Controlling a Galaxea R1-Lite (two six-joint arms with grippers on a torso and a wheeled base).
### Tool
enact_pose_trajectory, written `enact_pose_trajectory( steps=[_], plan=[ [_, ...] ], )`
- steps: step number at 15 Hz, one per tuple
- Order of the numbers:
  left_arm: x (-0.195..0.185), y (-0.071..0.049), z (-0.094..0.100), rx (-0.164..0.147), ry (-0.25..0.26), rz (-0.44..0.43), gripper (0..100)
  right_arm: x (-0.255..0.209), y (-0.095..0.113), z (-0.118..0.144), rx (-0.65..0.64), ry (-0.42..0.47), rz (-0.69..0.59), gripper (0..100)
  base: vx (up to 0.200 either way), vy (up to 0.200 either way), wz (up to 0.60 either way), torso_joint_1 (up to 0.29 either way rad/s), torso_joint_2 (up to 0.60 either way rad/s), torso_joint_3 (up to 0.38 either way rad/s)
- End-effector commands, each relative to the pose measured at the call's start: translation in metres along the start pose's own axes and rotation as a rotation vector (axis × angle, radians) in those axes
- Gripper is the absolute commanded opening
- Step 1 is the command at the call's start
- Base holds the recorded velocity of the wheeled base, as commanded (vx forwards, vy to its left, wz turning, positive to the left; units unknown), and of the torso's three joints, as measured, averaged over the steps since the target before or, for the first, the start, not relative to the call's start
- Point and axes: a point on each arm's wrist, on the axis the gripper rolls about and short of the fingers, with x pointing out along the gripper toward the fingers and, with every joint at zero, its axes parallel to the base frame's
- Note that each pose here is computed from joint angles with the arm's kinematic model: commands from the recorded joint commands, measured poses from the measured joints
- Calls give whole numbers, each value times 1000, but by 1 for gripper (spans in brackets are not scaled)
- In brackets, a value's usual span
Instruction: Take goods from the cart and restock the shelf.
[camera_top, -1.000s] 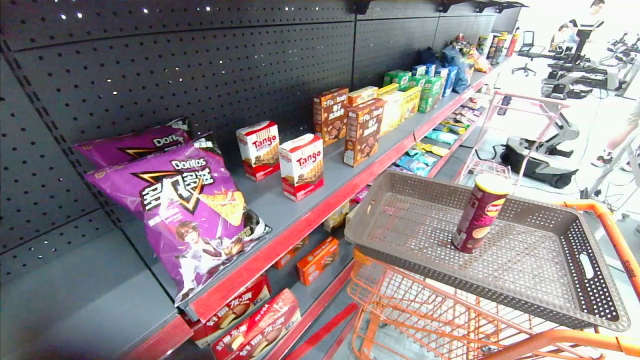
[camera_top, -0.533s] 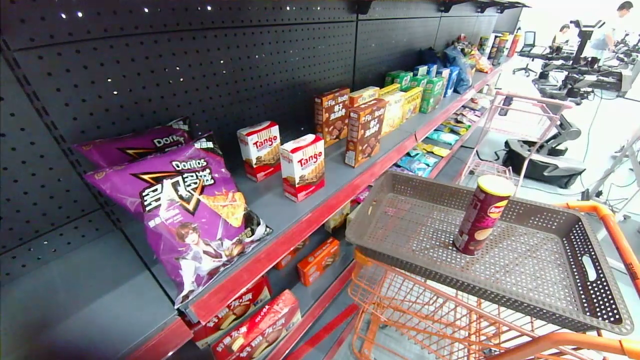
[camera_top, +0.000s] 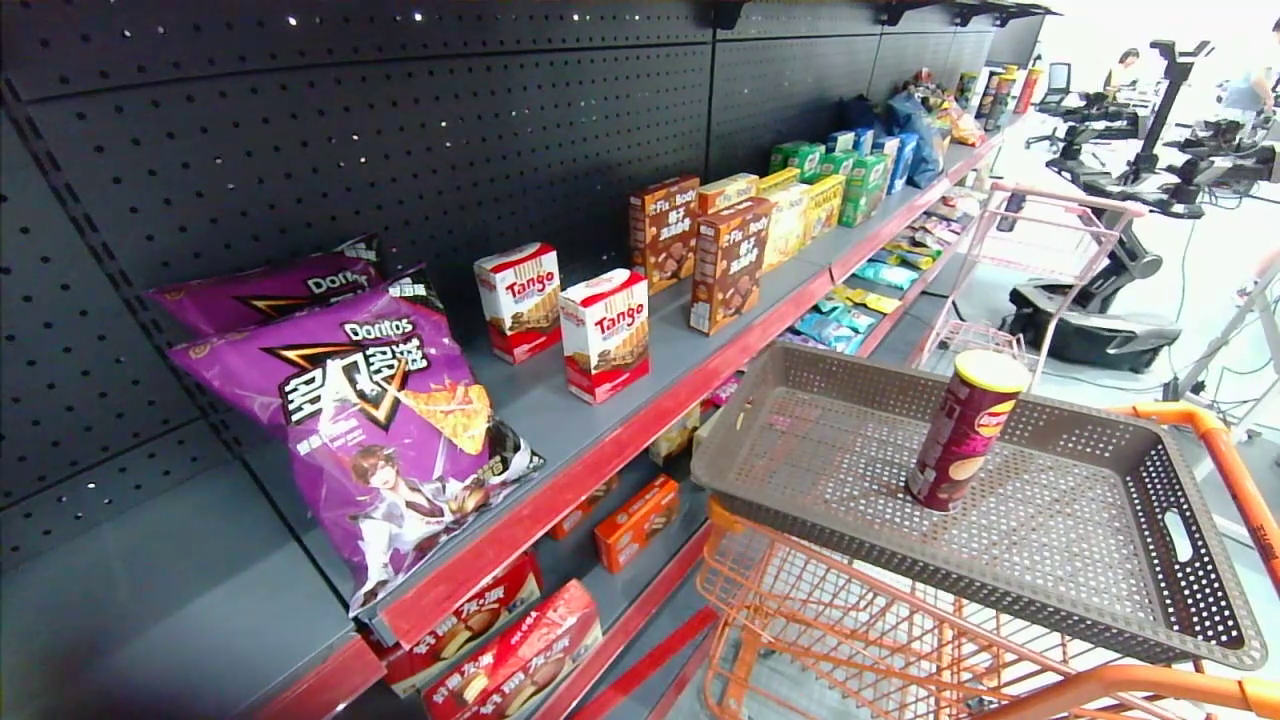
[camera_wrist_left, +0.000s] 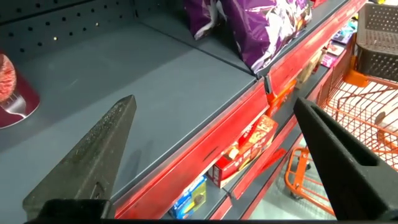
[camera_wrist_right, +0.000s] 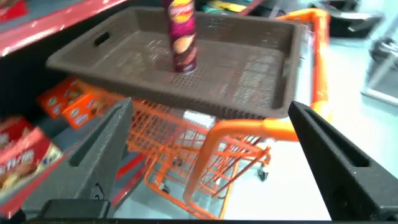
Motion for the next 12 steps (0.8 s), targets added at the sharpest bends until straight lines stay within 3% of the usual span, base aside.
enact_pose_trajectory(
  steps=[1, 4, 8, 12],
  plan=[
    [0, 0, 0, -1, -1, 0, 100, 62, 3, 54, 77, 169, -167, 100, 0, 0, 0, 0, 0, 0],
    [0, 0, 0, -1, -1, 0, 100, 103, 1, 57, 23, 222, -193, 100, 0, 0, 0, 0, 0, 0],
    [0, 0, 0, -1, -1, 0, 100, 147, -8, 55, -6, 228, -245, 100, 0, 0, 0, 0, 0, 0],
    [0, 0, 0, -1, -1, -1, 100, 185, -10, 43, 13, 249, -179, 100, 0, 0, 0, 0, 0, 0]
  ],
)
